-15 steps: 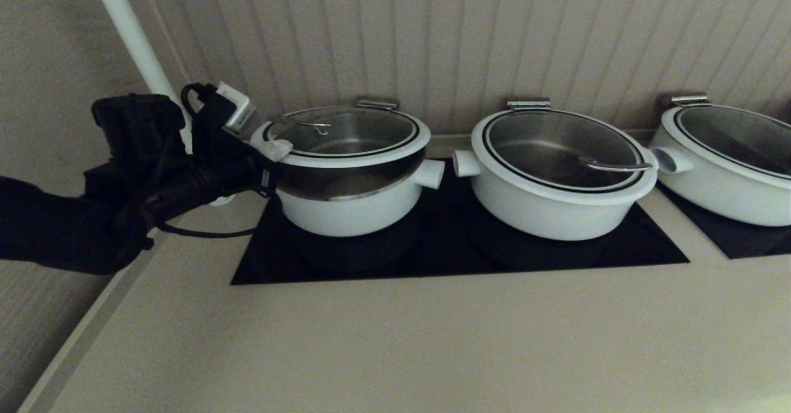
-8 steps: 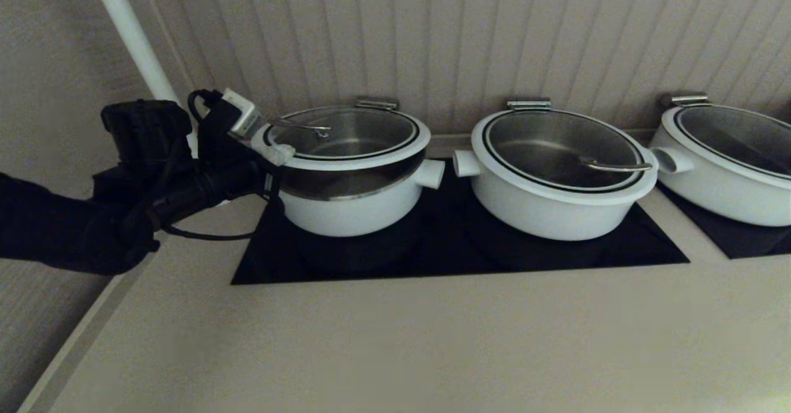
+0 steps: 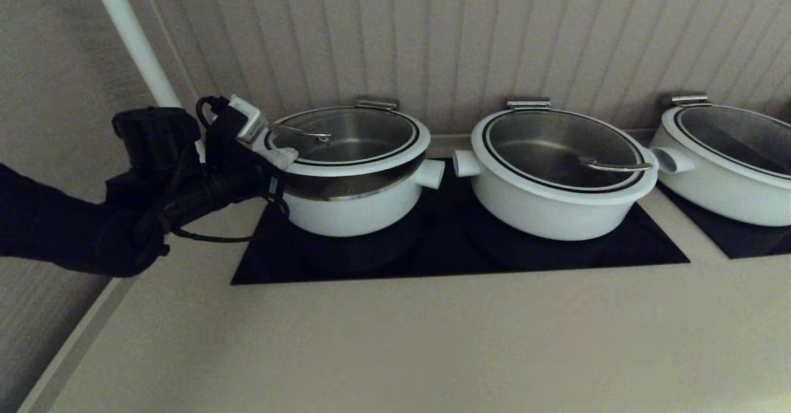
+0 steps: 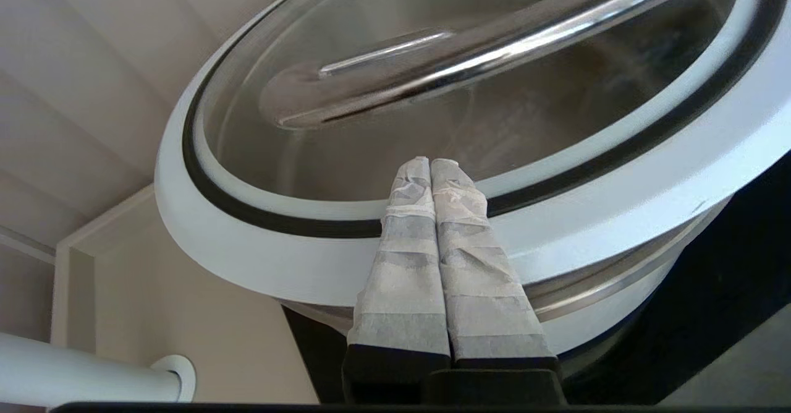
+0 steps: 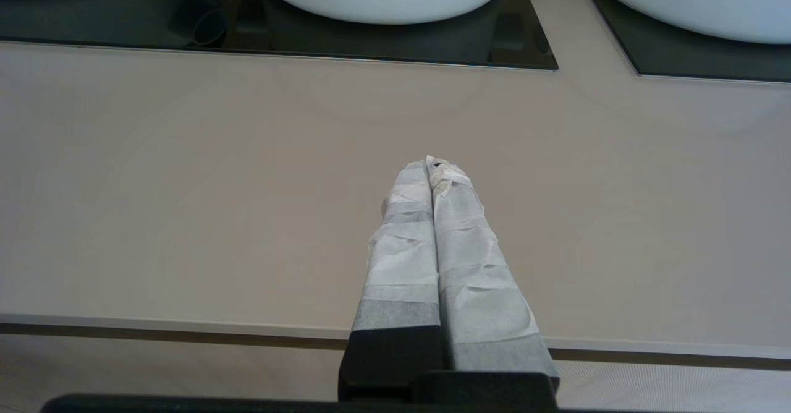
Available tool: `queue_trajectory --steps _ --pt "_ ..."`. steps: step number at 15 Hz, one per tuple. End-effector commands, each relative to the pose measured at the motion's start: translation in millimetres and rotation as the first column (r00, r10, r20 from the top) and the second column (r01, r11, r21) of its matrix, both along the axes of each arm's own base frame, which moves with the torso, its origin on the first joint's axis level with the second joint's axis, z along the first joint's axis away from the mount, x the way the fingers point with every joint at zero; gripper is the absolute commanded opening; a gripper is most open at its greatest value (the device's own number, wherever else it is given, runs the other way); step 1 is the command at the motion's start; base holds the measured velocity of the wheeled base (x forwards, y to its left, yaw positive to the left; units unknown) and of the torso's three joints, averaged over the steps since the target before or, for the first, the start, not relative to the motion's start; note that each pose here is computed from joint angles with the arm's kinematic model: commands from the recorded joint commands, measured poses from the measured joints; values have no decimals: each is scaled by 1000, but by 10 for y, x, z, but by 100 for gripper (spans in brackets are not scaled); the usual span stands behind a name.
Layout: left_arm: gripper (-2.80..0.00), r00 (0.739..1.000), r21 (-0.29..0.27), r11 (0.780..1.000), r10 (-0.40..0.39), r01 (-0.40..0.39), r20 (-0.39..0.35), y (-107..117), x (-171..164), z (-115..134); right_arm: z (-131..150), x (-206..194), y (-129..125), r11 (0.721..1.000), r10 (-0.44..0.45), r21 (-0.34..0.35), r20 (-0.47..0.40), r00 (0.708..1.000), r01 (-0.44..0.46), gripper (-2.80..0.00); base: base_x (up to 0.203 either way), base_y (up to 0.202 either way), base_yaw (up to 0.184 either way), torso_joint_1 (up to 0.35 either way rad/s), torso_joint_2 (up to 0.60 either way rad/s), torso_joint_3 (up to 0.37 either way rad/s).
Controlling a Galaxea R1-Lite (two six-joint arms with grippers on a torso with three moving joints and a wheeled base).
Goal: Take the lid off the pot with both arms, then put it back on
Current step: Close the pot lid
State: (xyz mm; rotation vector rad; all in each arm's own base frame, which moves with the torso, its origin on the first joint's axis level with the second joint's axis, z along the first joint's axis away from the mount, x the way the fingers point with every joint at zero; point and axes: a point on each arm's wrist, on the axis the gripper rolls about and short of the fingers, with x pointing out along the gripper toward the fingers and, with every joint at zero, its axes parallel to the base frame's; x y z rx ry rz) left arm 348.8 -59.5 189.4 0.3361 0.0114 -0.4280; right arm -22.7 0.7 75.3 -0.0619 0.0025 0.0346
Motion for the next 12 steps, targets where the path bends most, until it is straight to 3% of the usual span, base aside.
queue_trajectory --steps 1,12 --pt "-280 1000 3 1000 -1 1 -7 -2 24 -42 0 0 0 1000 1 -1 1 1000 -1 -280 0 0 0 0 0 0" --pt "-280 1000 4 1000 0 0 -10 -3 33 -228 0 0 0 1000 1 -1 1 1000 -1 -280 0 0 0 0 0 0"
